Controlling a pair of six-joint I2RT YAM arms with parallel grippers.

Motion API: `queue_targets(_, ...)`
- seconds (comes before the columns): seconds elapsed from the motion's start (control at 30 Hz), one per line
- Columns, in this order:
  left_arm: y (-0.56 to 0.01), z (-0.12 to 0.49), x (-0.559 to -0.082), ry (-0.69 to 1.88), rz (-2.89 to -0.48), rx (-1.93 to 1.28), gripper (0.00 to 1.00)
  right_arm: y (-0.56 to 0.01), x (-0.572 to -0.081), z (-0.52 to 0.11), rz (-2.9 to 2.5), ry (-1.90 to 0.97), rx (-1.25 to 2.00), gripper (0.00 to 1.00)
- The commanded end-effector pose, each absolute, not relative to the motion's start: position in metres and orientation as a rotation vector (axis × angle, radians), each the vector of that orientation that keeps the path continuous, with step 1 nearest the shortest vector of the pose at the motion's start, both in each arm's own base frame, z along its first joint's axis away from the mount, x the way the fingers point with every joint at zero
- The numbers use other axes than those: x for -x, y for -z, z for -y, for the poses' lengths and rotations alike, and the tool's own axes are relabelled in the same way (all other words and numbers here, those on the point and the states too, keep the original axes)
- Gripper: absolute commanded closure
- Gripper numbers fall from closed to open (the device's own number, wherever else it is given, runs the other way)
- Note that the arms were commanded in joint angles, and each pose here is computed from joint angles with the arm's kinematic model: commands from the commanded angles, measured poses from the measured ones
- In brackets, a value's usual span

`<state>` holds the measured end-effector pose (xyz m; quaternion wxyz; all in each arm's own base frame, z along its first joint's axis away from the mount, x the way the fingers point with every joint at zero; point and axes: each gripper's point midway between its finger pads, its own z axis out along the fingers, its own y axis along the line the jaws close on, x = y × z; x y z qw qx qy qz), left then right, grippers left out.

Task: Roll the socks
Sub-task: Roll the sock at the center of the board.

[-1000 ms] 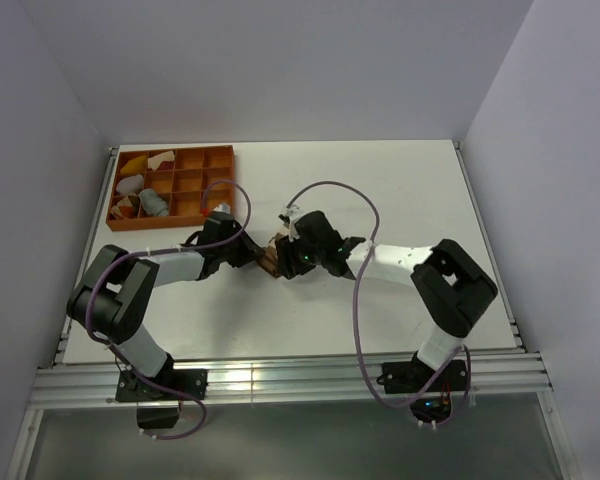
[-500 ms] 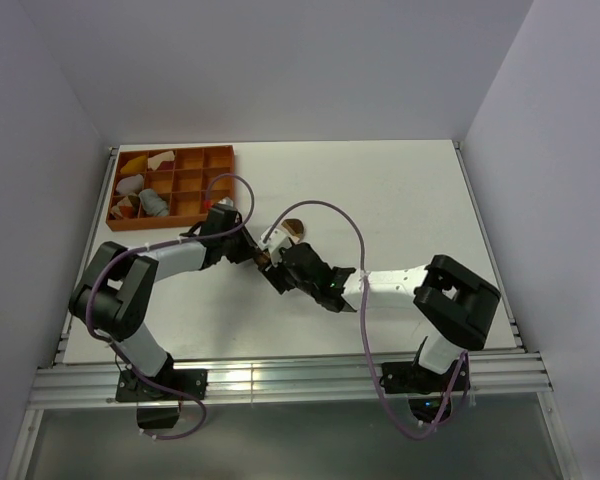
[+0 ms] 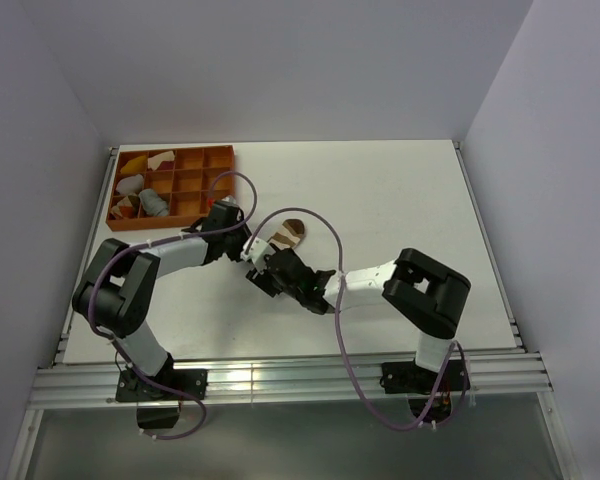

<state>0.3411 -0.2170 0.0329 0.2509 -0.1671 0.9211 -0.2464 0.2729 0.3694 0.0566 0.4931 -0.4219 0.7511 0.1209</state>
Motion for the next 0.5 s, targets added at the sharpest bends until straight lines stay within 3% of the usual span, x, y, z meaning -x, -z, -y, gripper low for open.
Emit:
queue_targets(0.0,-0.029,0.220,-0.339,0.666,-2.543,0.413,0.86,-0.070,-0.282,-0.386,-1.749,-0.263,1.010,0.39)
queue_targets(0.23,-0.030,0.221,-0.337,0.671,-2.548,0.414,0.86,-0.042,-0.289,-0.380,-1.789,-0.158,1.010,0.44)
queue_targets(0.33,-0.032,0.222,-0.337,0.682,-2.547,0.419,0.86,-0.037,-0.290,-0.376,-1.803,-0.132,0.997,0.57)
queue_targets(0.47,-0.038,0.223,-0.337,0.704,-2.524,0.442,0.82,-0.033,-0.287,-0.372,-1.828,-0.137,0.994,0.87)
